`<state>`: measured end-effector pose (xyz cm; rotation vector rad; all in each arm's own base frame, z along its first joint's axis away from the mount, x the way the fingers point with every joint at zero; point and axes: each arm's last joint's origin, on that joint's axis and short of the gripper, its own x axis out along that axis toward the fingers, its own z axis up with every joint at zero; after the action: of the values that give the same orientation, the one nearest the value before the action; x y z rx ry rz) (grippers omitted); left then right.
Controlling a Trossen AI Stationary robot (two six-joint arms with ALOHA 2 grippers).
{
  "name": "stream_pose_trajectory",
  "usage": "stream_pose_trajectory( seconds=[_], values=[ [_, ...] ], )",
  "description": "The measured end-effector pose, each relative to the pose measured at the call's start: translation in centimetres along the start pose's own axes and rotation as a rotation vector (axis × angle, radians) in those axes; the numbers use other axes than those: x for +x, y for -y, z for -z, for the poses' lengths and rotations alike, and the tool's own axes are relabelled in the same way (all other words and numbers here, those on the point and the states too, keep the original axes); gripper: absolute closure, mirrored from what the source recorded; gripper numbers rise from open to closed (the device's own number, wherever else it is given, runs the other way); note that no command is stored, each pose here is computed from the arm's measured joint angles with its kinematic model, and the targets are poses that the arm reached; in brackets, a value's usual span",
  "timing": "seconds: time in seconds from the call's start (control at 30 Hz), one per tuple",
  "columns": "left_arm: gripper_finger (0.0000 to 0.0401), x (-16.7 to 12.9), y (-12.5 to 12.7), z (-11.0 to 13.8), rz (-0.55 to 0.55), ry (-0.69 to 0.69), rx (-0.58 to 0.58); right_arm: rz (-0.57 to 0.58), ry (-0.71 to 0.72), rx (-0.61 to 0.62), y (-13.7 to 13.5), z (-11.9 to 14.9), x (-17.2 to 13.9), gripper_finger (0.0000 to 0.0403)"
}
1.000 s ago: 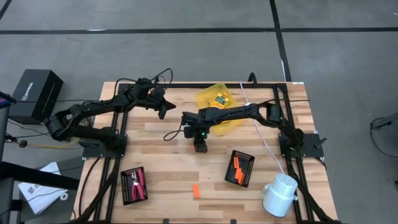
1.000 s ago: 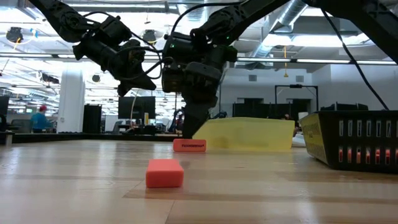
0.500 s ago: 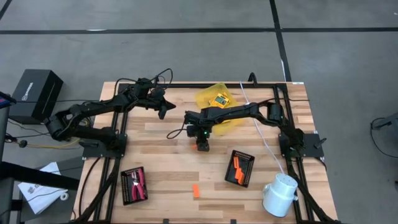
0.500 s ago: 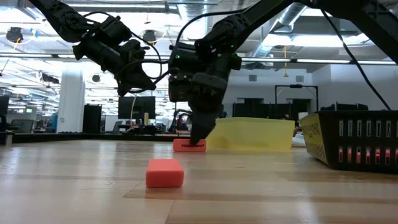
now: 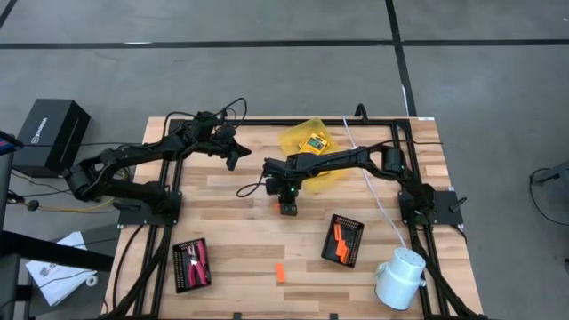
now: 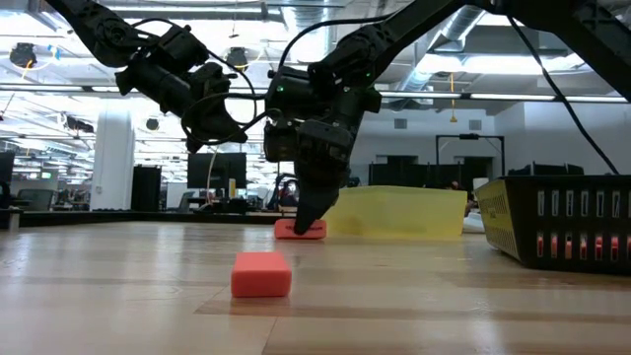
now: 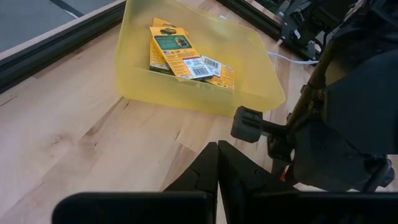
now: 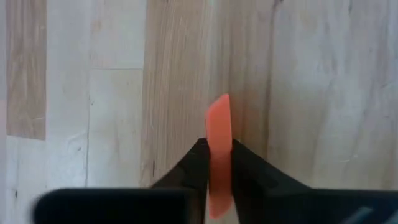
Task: Pick & Place School Supplies
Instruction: Put the orange eraser into the right black bin
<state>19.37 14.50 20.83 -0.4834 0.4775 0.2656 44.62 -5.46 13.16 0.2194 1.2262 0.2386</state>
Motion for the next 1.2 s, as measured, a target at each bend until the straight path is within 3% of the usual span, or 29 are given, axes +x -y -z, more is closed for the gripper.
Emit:
stream_pose_trajectory(
  seconds=[0.07, 0.37, 0.63, 0.83, 1.0, 1.2],
  values=[
    [0.0401, 0.0, 0.0, 0.0, 0.0, 0.0, 0.0, 0.002, -0.001, 0.0, 0.0, 0.0, 0.0, 0.0382],
    [0.0401, 0.0, 0.0, 0.0, 0.001, 0.0, 0.0, -0.013, 0.005, 0.067, -0.1, -0.3, -0.3, 0.0382],
    [0.0401, 0.0, 0.0, 0.0, 0.003, -0.001, 0.005, -0.019, -0.011, 0.039, -2.3, -2.4, -4.0, 0.0382],
    [0.0401, 0.0, 0.0, 0.0, 0.003, 0.0, 0.006, -0.029, -0.1, 0.043, -5.5, -2.0, -8.1, 0.0382],
    [0.0401, 0.0, 0.0, 0.0, 0.003, 0.0, 0.008, -0.032, -0.172, 0.07, -10.4, -0.7, -10.4, 0.0382],
    [0.0401, 0.0, 0.0, 0.0, 0.013, 0.001, 0.01, 0.02, -0.211, 0.142, -16.7, 1.2, -10.3, 0.0382]
  ],
)
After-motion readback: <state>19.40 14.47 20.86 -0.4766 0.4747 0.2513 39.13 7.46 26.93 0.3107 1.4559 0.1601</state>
